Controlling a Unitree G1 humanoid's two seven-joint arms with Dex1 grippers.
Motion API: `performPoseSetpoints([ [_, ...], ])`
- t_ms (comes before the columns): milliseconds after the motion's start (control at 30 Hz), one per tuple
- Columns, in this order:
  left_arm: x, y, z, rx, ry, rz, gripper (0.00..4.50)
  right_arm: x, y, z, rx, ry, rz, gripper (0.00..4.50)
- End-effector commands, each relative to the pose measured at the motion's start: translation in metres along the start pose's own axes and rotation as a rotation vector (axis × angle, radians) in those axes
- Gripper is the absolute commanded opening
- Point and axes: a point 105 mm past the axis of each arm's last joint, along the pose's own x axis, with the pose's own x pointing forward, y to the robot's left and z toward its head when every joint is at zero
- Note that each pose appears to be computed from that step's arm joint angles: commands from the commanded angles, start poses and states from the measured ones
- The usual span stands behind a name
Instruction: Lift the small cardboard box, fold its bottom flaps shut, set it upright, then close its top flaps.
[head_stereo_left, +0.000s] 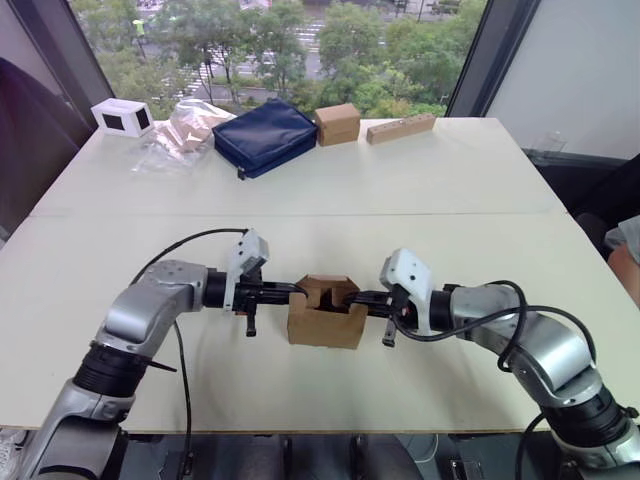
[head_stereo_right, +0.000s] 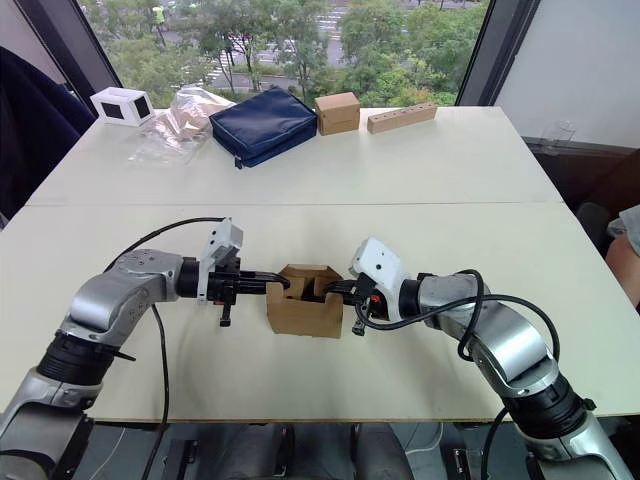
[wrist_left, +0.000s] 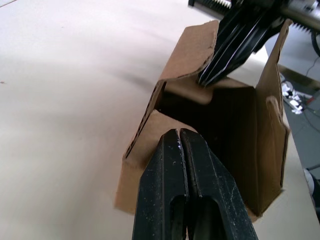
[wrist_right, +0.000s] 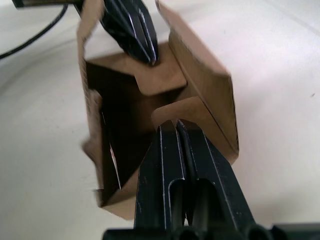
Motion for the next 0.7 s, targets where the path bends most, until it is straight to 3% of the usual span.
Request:
performPoseSetpoints([
  [33, 0.000, -0.002, 0.001, -0.014, -0.016, 0.009, 0.03, -0.001, -0.002, 0.011, -0.031, -0.038, -0.005, 0.00],
  [400, -0.042, 0.008, 0.034, -0.167, -0.196, 0.054, 0.03, -0.044, -0.004, 0.048, 0.021, -0.185, -0.033, 0.00],
  [567, -0.054, 0.037, 0.043, -0.173, -0.252, 0.143, 0.03, -0.060, 0.004, 0.073, 0.025, -0.273, -0.029, 0.00],
  [700, -0.042, 0.063, 0.029, -0.151, -0.199, 0.185, 0.03, -0.055, 0.033, 0.069, -0.023, -0.174, 0.074, 0.00],
])
